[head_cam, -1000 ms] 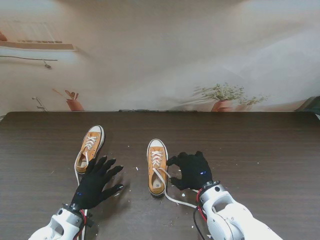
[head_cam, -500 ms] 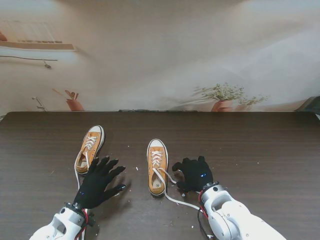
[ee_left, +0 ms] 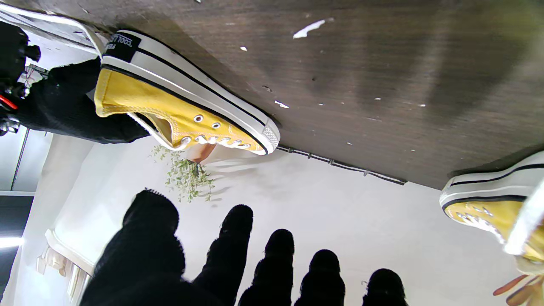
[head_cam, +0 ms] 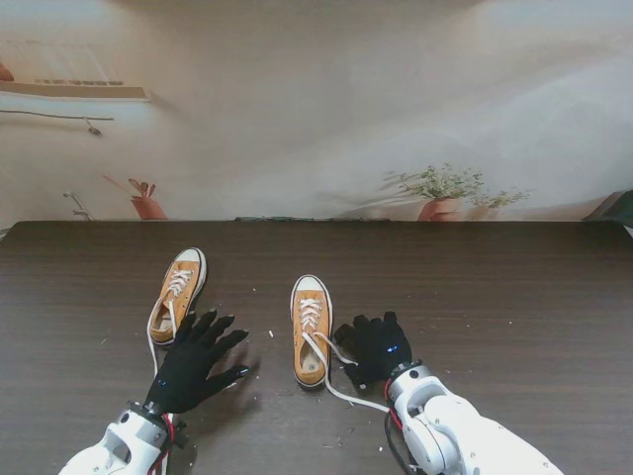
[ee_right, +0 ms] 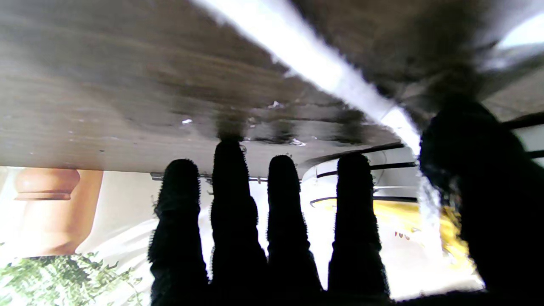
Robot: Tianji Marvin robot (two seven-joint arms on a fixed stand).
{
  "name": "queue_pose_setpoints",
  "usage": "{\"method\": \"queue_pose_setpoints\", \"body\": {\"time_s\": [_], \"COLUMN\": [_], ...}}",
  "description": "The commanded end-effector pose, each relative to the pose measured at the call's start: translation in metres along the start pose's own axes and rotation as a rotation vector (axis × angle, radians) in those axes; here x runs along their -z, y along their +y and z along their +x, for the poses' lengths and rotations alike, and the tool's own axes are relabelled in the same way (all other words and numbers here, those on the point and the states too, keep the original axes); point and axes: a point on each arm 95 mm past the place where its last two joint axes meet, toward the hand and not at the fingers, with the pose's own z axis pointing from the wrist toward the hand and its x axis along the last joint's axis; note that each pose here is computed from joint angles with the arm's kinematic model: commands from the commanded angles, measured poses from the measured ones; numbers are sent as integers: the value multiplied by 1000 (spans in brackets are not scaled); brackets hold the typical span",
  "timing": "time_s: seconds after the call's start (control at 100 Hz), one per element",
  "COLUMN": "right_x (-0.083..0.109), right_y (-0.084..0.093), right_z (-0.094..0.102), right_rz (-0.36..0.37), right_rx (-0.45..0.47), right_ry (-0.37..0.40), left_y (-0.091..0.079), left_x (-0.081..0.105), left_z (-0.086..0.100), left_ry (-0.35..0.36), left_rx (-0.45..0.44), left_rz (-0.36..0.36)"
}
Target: Tie the shoelaces into a bow on the shoes
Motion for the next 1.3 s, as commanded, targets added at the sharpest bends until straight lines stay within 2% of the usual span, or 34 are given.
{"method": "queue_pose_setpoints", "body": {"time_s": [0.0, 0.36, 0.53, 0.75, 1.07, 1.19, 1.29], "right_x": [-3, -30, -36, -30, -16, -14, -14], "right_y": [-3, -7, -6, 0, 24, 28, 27], "right_z": [-1, 0, -3, -3, 9, 12, 13], "right_rz": [26, -33, -44, -69, -153, -136, -115], "right_rx": [-2, -2, -20, -60, -173, -217, -307], "right_ry": [-8, -7, -16, -15, 21, 25, 15], "left_y": [1, 0, 0, -1, -1, -1, -1], "left_x": [0, 1, 1, 1, 1, 1, 2], "left_z": [1, 2, 4, 6, 8, 9, 9], "left_ry": [9, 17, 20, 23, 29, 32, 34], "left_rx": [-4, -4, -6, -3, -1, -2, 0], "left_rz": [-15, -4, 0, 1, -1, -2, 1]}}
